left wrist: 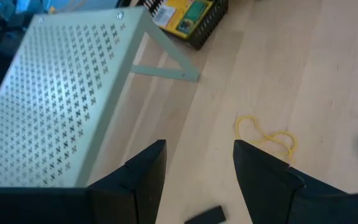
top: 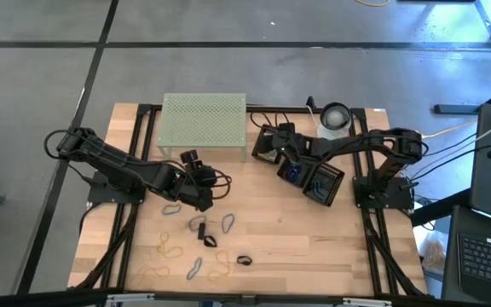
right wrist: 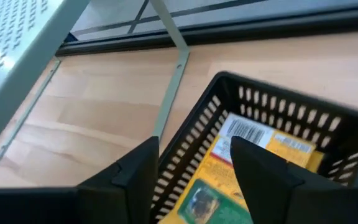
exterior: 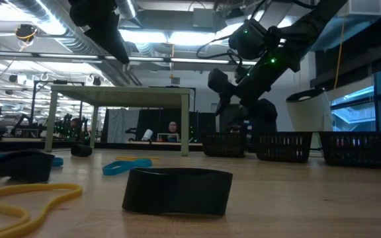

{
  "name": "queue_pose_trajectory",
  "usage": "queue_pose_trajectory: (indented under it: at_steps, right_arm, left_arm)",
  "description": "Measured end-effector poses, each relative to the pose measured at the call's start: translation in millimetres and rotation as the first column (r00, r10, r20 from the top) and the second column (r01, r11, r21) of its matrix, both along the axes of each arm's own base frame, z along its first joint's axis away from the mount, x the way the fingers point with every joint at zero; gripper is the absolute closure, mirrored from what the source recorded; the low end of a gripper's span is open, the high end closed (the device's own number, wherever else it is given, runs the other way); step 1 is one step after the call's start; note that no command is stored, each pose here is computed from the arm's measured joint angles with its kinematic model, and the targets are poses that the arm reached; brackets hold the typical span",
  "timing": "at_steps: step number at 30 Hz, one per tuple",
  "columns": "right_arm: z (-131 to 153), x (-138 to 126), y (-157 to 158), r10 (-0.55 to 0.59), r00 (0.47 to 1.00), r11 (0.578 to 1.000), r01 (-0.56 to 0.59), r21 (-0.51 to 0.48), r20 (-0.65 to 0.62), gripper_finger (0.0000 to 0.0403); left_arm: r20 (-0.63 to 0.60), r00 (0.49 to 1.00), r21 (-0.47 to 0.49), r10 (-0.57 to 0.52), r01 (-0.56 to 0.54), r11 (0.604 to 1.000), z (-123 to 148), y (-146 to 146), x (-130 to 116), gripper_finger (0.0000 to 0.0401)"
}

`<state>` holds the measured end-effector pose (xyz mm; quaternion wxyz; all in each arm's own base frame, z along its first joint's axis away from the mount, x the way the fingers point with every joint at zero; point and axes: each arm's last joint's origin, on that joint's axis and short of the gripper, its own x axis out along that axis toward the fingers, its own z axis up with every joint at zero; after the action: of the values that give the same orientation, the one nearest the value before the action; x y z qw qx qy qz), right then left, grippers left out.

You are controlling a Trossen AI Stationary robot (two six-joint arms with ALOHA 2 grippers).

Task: Pick & Place Office Desk Supplies
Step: Put the blue rubber band into the bottom black bin

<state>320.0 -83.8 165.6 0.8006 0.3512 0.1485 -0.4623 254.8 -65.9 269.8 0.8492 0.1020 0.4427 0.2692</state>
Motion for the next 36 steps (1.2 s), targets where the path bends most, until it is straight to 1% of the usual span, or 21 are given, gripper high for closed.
queue_pose_trajectory:
  at_steps: [6,12,15,18,22,23,25,29,31,33,36]
  right_arm:
    - [11,-3,-3,0.087,0.996,0.996,-0.087,-0.013,-0.010,0.0195]
    - [33,-13,0,0.159,0.986,0.984,-0.163,-0.073,-0.052,0.0204]
    - [47,-21,4,0.189,0.980,0.977,-0.194,-0.092,-0.066,0.0209]
    - [58,-28,12,0.271,0.960,0.958,-0.276,-0.075,-0.077,0.0213]
    - [65,-33,29,0.398,0.912,0.914,-0.404,-0.046,-0.097,0.0217]
    - [66,-34,33,0.424,0.900,0.902,-0.430,-0.043,-0.106,0.0218]
    - [66,-35,43,0.458,0.879,0.884,-0.467,-0.036,-0.133,0.0218]
    - [64,-38,59,0.508,0.844,0.855,-0.518,-0.011,-0.172,0.0218]
    - [64,-38,68,0.530,0.829,0.842,-0.540,-0.010,-0.177,0.0218]
    - [64,-37,75,0.543,0.821,0.833,-0.553,-0.012,-0.176,0.0218]
    - [64,-37,85,0.553,0.816,0.827,-0.563,-0.012,-0.169,0.0218]
  left_arm:
    - [0.000,0.999,-0.103,0.035,-0.035,0.994,-4,-1,-2,0.0219]
    - [-0.028,0.997,-0.160,0.077,-0.081,0.984,-25,-2,-8,0.0219]
    - [-0.047,0.996,-0.213,0.073,-0.081,0.974,-35,-3,-10,0.0219]
    - [-0.090,0.996,-0.274,0.028,-0.052,0.960,-48,-4,-13,0.0219]
    - [-0.113,0.989,-0.358,-0.098,0.051,0.932,-69,-8,-16,0.0219]
    - [-0.100,0.986,-0.376,-0.134,0.087,0.922,-74,-10,-16,0.0219]
    - [-0.035,0.979,-0.397,-0.202,0.172,0.902,-84,-13,-13,0.0219]
    - [0.142,0.946,-0.364,-0.291,0.323,0.873,-97,-18,-8,0.0219]
    - [0.237,0.927,-0.357,-0.292,0.362,0.861,-99,-19,-5,0.0219]
    - [0.310,0.914,-0.368,-0.261,0.368,0.854,-100,-18,-3,0.0219]
    - [0.343,0.911,-0.382,-0.229,0.358,0.852,-100,-18,-2,0.0219]
